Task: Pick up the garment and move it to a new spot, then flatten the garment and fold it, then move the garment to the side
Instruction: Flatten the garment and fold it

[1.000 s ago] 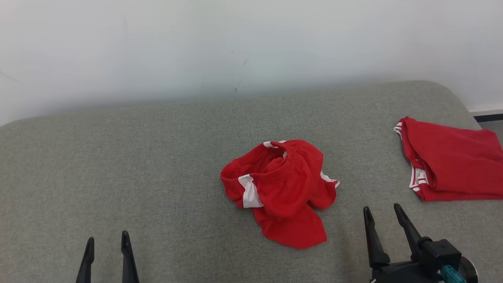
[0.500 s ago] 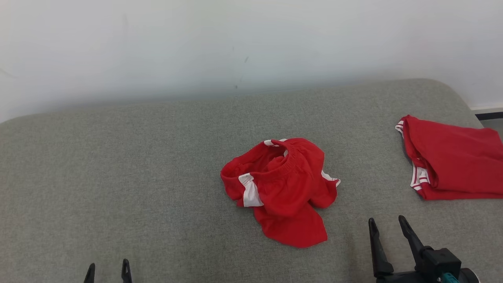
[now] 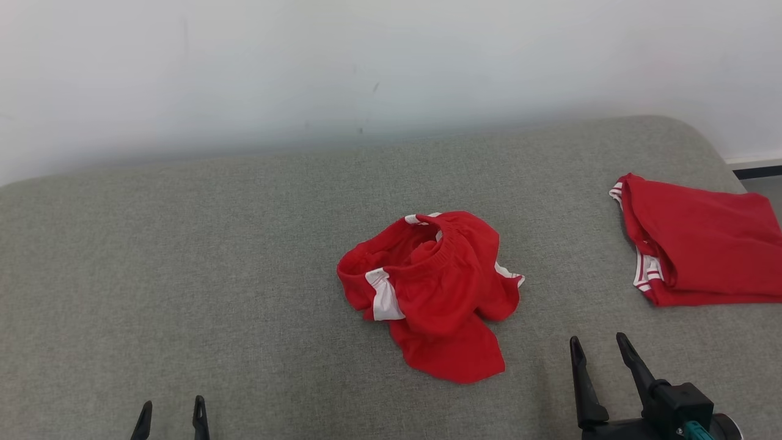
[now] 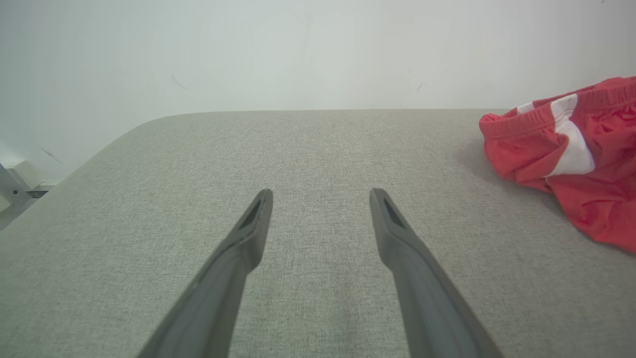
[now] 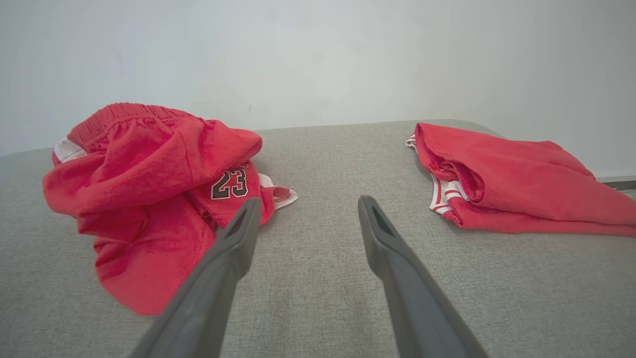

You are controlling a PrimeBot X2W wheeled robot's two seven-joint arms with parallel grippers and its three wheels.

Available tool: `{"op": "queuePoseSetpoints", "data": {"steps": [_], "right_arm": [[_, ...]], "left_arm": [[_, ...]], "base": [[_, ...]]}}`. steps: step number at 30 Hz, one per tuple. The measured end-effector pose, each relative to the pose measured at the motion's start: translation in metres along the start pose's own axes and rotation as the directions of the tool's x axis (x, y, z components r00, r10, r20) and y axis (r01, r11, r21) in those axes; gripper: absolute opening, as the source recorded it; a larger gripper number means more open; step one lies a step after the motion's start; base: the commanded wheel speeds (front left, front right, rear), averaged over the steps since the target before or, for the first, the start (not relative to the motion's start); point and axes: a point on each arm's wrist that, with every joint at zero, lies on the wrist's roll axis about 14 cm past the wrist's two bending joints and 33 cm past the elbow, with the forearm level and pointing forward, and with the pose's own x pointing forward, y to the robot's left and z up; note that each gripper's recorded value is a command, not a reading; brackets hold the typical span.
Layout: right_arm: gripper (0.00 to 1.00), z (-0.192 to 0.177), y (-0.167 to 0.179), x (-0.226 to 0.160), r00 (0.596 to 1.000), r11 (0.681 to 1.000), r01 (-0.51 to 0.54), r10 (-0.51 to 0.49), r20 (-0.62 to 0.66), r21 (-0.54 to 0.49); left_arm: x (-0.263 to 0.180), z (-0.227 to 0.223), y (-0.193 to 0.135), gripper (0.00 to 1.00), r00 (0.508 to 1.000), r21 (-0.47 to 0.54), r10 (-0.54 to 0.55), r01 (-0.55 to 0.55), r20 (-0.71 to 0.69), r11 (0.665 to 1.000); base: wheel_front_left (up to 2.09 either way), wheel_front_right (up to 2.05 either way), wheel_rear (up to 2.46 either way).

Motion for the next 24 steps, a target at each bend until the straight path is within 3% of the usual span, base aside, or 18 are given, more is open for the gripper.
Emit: {"op": "queuePoseSetpoints", "data": {"steps": [11,14,20,24], "right_arm": [[1.0,0.0,0.002,0.0,1.0,1.0,-0.004,0.004,0.001,0.007],[1.0,-0.001,0.002,0.0,1.0,1.0,-0.005,0.005,-0.002,0.007],[1.0,0.002,0.002,0.003,1.0,1.0,-0.006,0.006,0.005,0.006],[1.0,0.001,-0.002,0.002,1.0,1.0,0.008,-0.008,0.002,0.005]], "left_arm": [[0.001,-0.002,-0.003,1.0,1.0,0.003,-0.014,0.014,-0.007,1.0],[0.003,-0.007,-0.005,1.0,1.0,-0.041,-0.021,0.02,-0.019,0.999],[0.036,0.018,-0.026,1.0,0.99,-0.011,-0.138,0.138,0.011,0.99],[0.064,0.038,-0.059,1.0,0.964,0.012,-0.264,0.264,-0.012,0.964]], "base": [[0.0,0.0,0.0],[0.0,0.0,0.0],[0.0,0.0,0.0],[0.0,0.0,0.0]]}}
